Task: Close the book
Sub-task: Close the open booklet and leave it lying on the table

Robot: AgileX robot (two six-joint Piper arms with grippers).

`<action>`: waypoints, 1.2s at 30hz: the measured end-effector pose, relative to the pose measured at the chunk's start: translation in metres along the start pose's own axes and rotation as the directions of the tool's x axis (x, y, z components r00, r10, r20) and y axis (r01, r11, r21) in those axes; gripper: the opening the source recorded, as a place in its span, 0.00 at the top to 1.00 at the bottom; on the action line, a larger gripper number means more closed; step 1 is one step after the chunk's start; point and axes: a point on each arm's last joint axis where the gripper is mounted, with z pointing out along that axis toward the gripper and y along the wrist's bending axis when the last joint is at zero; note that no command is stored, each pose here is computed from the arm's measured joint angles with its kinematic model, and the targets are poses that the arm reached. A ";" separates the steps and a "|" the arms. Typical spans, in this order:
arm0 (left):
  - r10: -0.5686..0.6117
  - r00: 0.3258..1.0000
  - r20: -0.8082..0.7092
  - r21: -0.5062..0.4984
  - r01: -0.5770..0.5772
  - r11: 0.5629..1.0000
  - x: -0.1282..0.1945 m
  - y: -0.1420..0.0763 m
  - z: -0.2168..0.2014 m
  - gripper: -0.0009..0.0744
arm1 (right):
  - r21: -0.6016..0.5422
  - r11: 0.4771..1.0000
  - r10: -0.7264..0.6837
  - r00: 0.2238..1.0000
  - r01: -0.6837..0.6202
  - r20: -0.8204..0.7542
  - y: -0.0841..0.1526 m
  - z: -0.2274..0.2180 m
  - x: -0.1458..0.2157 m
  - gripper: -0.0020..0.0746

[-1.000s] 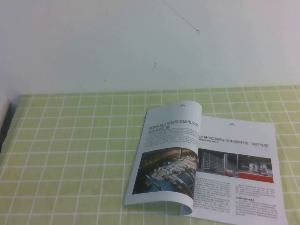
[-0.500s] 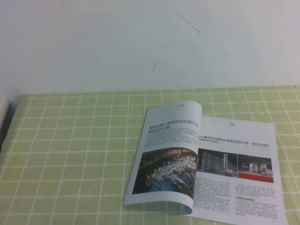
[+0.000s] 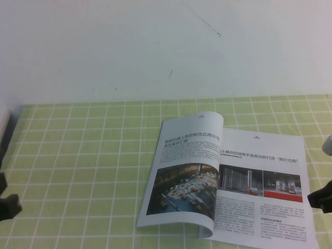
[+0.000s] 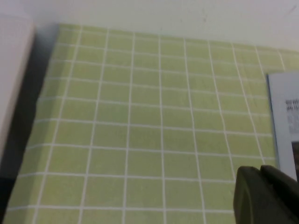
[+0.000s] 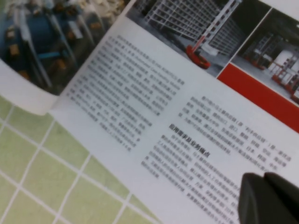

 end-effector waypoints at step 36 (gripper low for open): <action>0.376 0.784 -0.493 0.316 -0.242 0.918 0.040 -0.119 0.286 0.99 | 0.034 0.998 -0.051 0.984 0.058 -0.172 -0.020 0.073 0.011 0.98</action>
